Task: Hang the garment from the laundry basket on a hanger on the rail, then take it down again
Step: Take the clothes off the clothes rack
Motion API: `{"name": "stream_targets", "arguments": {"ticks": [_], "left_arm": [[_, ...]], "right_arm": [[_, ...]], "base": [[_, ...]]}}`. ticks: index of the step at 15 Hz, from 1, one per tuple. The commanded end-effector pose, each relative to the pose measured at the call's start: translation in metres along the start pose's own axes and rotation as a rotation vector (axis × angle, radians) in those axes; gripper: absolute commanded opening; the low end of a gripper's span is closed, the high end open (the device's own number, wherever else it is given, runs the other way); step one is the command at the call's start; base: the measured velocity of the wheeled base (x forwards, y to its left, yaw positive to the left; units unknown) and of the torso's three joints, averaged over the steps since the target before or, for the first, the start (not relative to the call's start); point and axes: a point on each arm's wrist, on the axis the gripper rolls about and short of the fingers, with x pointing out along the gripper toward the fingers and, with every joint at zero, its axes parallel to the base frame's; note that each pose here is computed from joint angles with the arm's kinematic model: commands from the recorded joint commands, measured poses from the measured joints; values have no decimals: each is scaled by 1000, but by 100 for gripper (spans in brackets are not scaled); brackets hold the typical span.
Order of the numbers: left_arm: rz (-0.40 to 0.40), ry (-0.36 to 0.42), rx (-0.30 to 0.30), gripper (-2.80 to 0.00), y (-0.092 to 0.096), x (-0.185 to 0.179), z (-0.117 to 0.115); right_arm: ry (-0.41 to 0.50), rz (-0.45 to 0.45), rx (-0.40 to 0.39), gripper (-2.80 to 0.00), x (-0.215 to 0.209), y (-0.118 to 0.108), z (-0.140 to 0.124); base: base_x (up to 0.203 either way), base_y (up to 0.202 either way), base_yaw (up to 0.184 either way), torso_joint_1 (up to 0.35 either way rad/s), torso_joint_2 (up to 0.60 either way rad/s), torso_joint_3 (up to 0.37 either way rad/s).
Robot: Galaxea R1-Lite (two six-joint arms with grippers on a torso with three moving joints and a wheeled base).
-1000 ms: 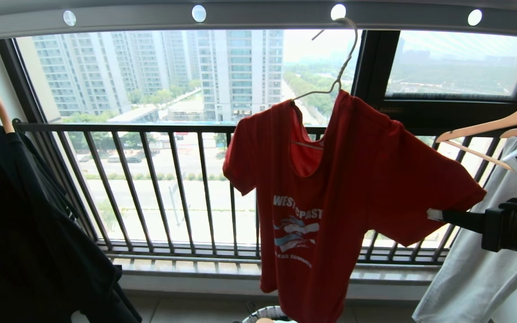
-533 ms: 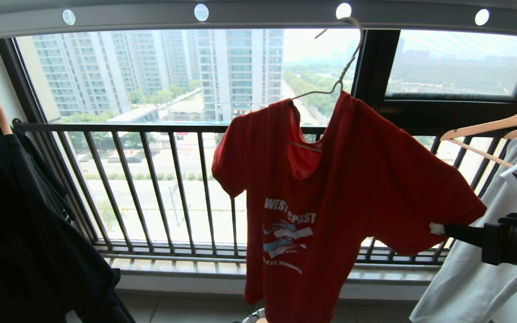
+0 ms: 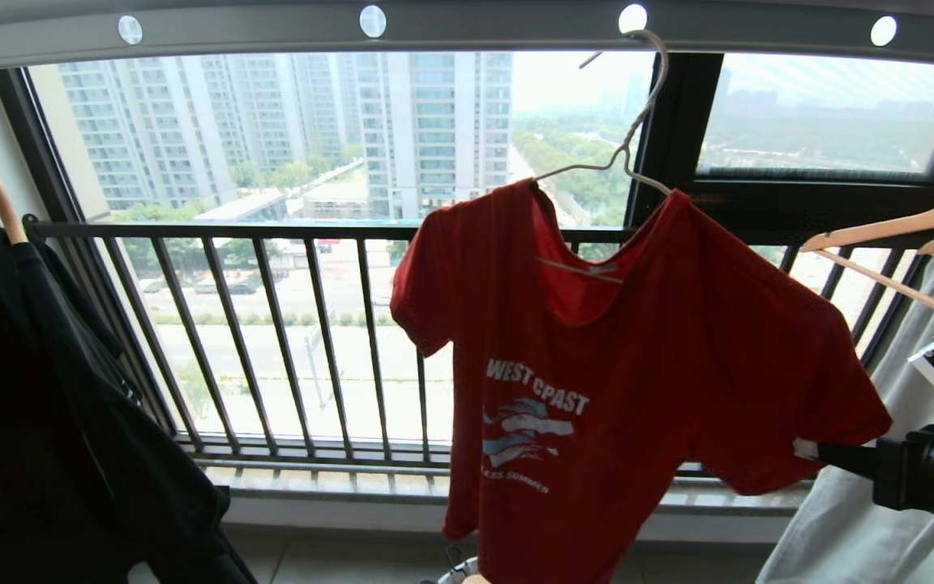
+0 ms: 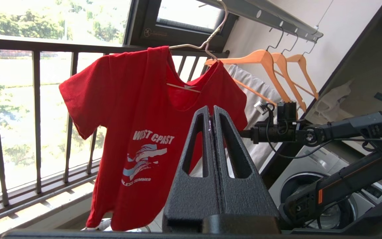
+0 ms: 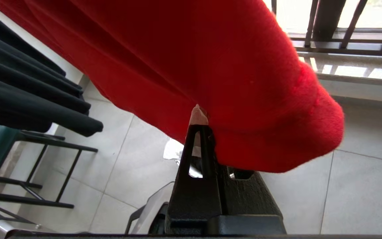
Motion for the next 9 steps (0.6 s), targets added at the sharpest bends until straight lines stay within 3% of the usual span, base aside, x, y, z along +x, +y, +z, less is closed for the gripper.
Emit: {"name": "stream_targets", "arguments": {"ticks": [1, 9], "left_arm": [[-6, 3, 2, -280, -2, 0, 0], [-10, 1, 12, -280, -5, -1, 0]], "right_arm": [[35, -32, 4, -280, 3, -4, -9], [83, -125, -13, -280, 8, -10, -18]], "base": [[0, 0, 0, 0, 0, 0], [0, 0, 0, 0, 0, 0]]}}
